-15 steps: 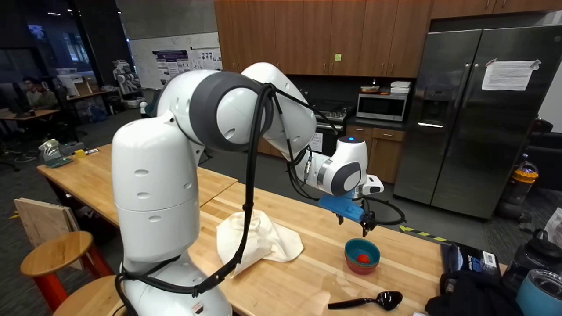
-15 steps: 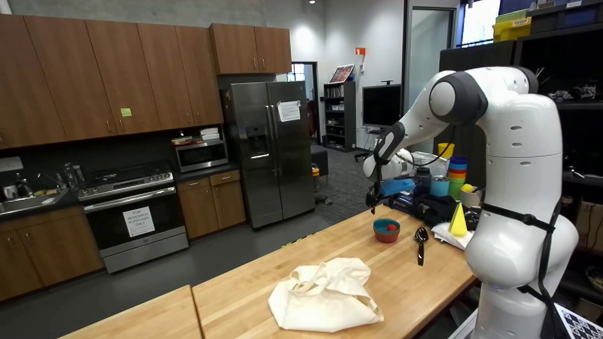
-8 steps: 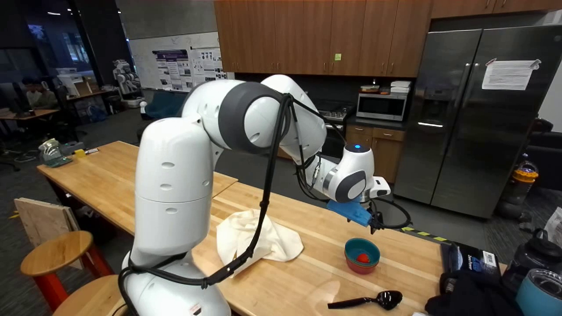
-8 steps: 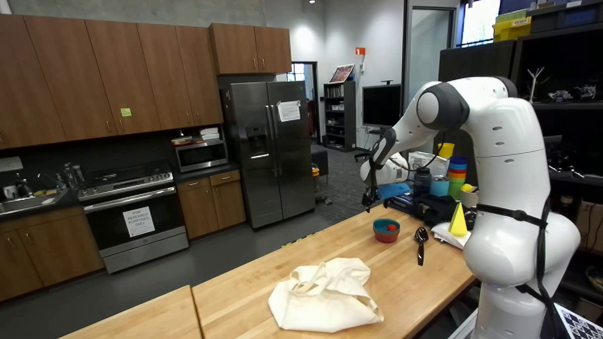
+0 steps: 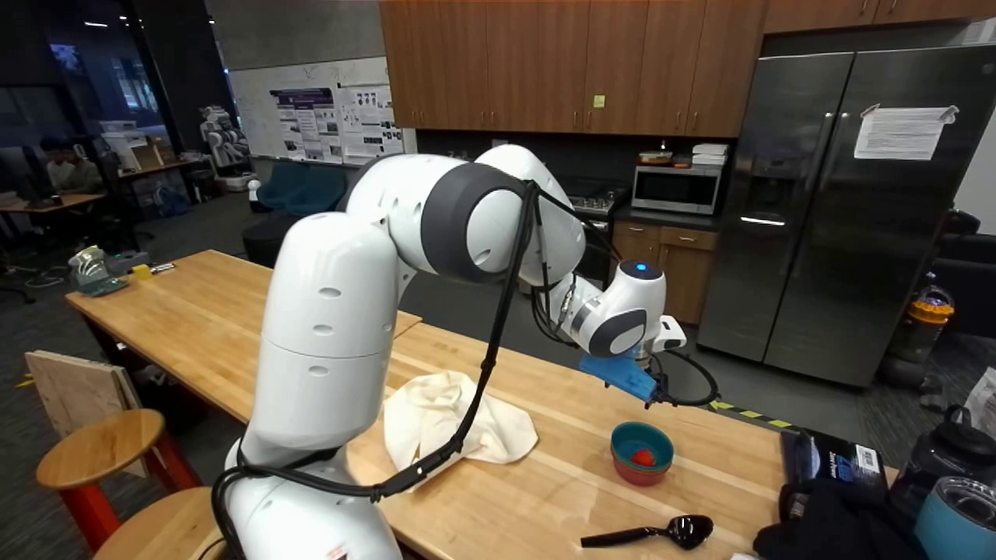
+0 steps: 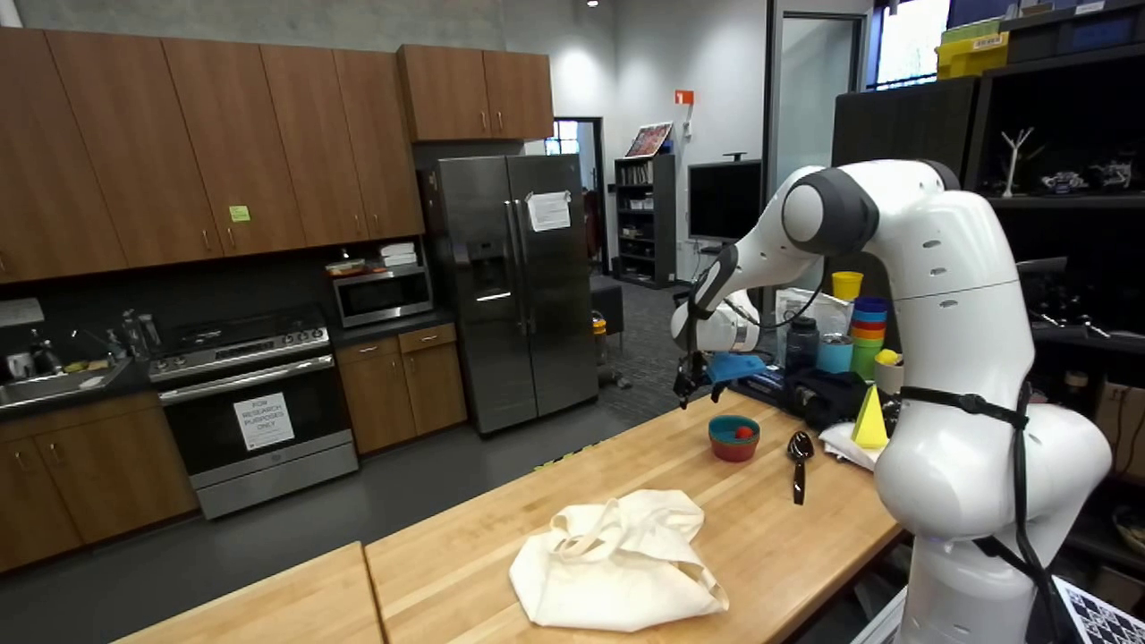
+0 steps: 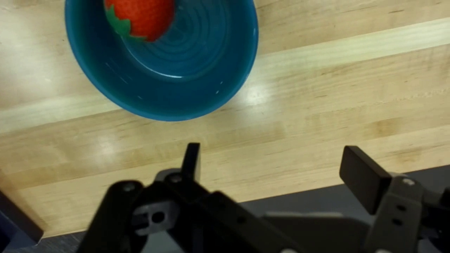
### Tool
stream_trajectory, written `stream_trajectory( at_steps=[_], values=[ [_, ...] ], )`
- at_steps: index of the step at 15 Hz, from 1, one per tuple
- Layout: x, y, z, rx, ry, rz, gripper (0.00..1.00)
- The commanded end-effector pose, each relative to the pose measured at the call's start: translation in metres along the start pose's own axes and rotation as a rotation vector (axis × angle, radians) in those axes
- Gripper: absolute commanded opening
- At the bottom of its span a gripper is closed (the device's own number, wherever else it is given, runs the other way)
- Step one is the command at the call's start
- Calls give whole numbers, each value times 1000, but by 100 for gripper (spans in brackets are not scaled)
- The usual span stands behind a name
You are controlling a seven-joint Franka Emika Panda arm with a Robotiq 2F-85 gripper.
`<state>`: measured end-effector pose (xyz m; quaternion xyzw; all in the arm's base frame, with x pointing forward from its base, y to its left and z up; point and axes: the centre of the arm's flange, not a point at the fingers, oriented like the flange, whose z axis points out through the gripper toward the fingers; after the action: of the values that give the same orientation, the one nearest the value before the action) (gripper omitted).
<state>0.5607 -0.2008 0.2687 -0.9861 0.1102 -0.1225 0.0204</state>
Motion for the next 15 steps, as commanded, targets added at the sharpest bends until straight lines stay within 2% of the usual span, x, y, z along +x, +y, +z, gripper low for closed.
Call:
stream_trajectory(
  at_steps=[1, 5, 10, 11, 13, 14, 15],
  values=[
    [3, 8, 5, 41, -72, 29, 100],
    [-2, 19, 26, 53, -178, 79, 100],
    [4, 27, 43, 50, -207, 87, 100],
    [5, 26, 44, 45, -203, 84, 86],
    [8, 25, 44, 33, -196, 71, 92],
    [10, 25, 44, 30, -191, 68, 65],
    [11, 25, 44, 29, -188, 65, 64]
  ],
)
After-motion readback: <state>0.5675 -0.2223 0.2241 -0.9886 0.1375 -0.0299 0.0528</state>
